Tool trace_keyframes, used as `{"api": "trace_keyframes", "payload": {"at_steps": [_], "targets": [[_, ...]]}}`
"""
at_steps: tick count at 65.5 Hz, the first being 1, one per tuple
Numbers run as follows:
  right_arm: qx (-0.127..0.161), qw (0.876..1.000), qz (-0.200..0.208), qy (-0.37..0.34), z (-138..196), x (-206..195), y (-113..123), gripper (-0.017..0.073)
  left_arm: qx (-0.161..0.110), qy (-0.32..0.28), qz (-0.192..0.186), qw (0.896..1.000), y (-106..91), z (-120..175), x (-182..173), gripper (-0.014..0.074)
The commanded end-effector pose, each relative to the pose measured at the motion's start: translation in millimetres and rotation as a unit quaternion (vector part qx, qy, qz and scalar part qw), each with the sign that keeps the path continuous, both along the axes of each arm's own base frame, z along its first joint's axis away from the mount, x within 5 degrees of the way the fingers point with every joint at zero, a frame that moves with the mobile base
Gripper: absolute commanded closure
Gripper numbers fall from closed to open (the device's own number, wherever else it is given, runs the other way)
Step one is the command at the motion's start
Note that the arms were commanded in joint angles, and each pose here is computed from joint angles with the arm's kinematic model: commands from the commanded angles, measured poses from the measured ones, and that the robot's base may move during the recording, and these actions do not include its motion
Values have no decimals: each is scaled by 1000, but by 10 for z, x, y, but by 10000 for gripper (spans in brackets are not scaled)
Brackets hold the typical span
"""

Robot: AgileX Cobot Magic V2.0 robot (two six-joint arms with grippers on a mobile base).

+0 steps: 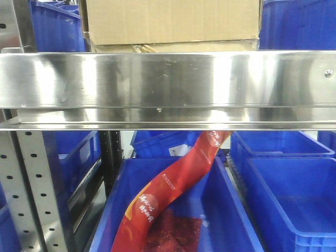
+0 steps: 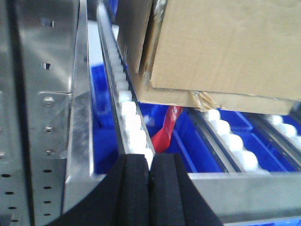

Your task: Stack two boxes on right shelf middle

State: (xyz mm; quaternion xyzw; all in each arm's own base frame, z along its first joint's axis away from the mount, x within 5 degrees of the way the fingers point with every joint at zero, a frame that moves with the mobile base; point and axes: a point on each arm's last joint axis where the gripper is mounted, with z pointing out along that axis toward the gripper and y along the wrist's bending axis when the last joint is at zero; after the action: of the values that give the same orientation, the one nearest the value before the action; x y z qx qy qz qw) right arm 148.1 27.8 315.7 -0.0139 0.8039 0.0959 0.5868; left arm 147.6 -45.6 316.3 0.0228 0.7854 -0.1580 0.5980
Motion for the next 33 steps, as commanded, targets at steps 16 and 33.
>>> {"api": "trace_keyframes", "payload": {"at_steps": [16, 33], "targets": [[2, 999, -3, -52, 165, -410, -90, 721, -25, -117, 2, 993, 199, 114, -590, 704], [4, 998, -3, -61, 186, -446, -97, 721, -44, -175, 2, 984, 276, 212, -830, 704]]}}
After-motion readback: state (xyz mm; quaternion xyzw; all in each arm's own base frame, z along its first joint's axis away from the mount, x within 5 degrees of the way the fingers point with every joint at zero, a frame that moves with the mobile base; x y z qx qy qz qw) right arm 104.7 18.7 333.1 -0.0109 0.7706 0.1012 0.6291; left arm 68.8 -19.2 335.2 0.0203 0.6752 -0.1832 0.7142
